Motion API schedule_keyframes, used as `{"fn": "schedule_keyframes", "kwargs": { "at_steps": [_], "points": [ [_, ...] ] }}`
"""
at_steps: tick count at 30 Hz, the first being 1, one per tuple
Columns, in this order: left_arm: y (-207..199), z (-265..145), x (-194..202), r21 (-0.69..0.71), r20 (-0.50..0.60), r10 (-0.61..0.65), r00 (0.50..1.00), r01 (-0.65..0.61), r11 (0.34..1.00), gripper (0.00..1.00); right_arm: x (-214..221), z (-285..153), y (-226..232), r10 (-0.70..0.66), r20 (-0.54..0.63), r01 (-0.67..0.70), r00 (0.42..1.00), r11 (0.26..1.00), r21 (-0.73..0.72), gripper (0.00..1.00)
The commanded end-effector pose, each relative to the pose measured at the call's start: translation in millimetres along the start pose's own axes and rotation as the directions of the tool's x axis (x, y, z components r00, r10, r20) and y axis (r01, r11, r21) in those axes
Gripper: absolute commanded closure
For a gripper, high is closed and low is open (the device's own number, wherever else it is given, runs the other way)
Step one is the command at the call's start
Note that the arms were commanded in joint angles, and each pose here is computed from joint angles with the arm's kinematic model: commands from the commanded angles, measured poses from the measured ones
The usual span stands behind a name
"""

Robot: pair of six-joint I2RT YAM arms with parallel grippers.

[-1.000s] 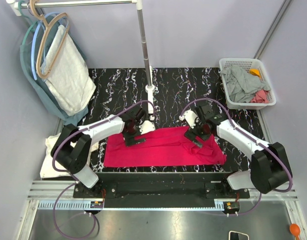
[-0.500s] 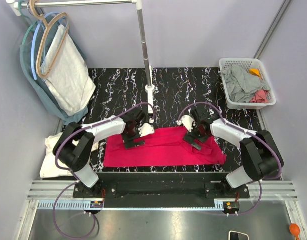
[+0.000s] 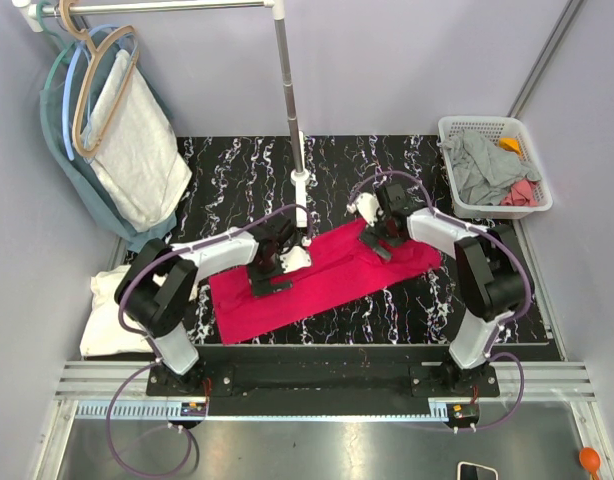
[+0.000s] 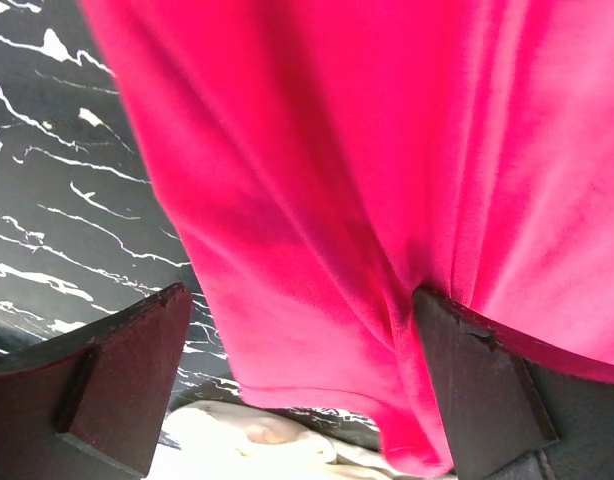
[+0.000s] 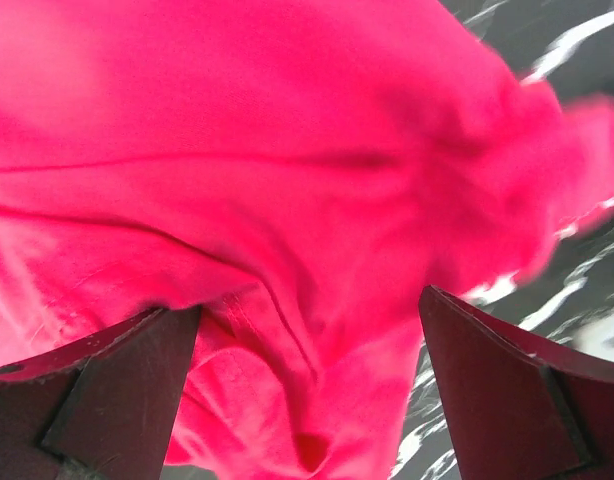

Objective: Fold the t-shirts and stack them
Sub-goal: Fold the tshirt

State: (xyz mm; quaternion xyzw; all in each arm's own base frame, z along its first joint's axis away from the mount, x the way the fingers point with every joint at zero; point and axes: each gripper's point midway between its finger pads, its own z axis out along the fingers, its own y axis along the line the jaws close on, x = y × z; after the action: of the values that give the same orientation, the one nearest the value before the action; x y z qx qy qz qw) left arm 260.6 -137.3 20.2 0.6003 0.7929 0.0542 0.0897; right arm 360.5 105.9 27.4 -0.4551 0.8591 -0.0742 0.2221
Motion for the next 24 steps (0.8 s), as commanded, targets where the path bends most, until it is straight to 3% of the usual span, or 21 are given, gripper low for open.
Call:
{"fn": "schedule_keyframes", "kwargs": {
  "at_steps": [1, 13, 24],
  "points": [
    [6.3, 19.8, -23.9, 0.005, 0.033, -0.050, 0.998, 0.050, 0.999, 0.01, 9.7, 46.4, -38.7, 0.039, -0.048, -0.035, 0.998, 0.996, 0.087, 0.00],
    [31.2, 32.7, -59.6, -0.036, 0.013, -0.104, 0.995, 0.104, 0.994, 0.01, -35.9, 95.0, -122.1, 0.078, 0.010, -0.078, 0.997, 0.977, 0.196, 0.00],
    [14.8, 25.9, -104.6, -0.060, 0.024, -0.030, 0.999, 0.031, 0.998, 0.01, -57.8, 95.2, -132.7, 0.056, 0.077, -0.069, 0.995, 0.981, 0.182, 0.01]
  ]
}}
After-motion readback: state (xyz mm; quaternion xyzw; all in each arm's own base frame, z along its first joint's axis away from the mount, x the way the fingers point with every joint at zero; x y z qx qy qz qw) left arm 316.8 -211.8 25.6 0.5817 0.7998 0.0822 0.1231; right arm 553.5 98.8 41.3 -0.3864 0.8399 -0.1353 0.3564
